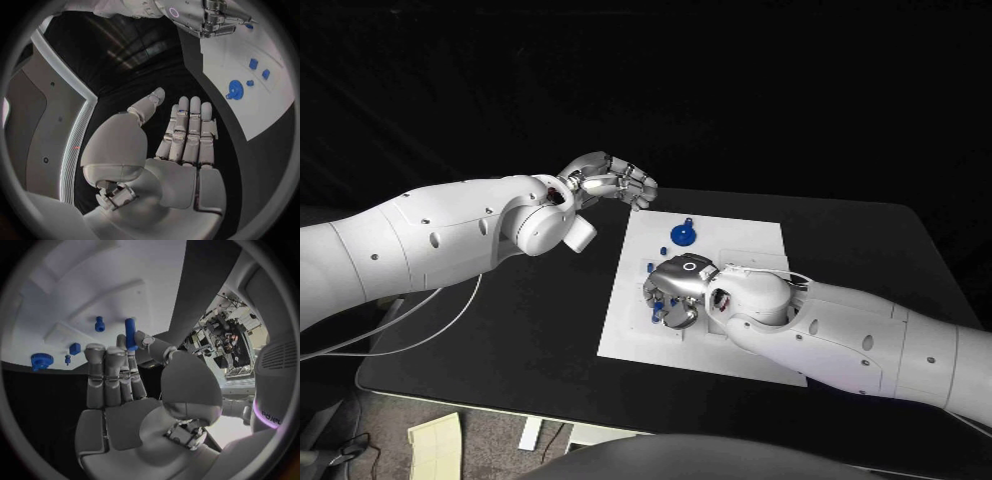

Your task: Assemble the parts on the task board

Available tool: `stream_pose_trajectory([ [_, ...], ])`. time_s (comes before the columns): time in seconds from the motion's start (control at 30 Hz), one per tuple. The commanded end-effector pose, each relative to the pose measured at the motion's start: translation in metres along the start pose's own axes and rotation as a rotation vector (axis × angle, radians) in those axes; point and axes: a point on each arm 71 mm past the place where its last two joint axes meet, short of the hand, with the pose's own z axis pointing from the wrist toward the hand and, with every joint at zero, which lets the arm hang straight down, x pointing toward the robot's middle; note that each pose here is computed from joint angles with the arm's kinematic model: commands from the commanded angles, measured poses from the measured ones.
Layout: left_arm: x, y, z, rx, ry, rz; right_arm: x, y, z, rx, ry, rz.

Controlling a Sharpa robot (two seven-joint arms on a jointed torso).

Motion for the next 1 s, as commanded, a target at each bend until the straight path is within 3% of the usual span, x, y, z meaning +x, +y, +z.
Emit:
stream_pose_trajectory([
  [0.03, 0.0023, -0.0017, 0.0008, 0.014, 0.017, -0.009, 0.0081, -0.0017, -0.0015, 0.012, 0.035, -0.016],
  [1.0, 0.0017, -0.0010, 0.0004, 0.009, 0.020, -0.010, 0.0087, 0.0019, -0.0020, 0.007, 0.032, -0.022],
])
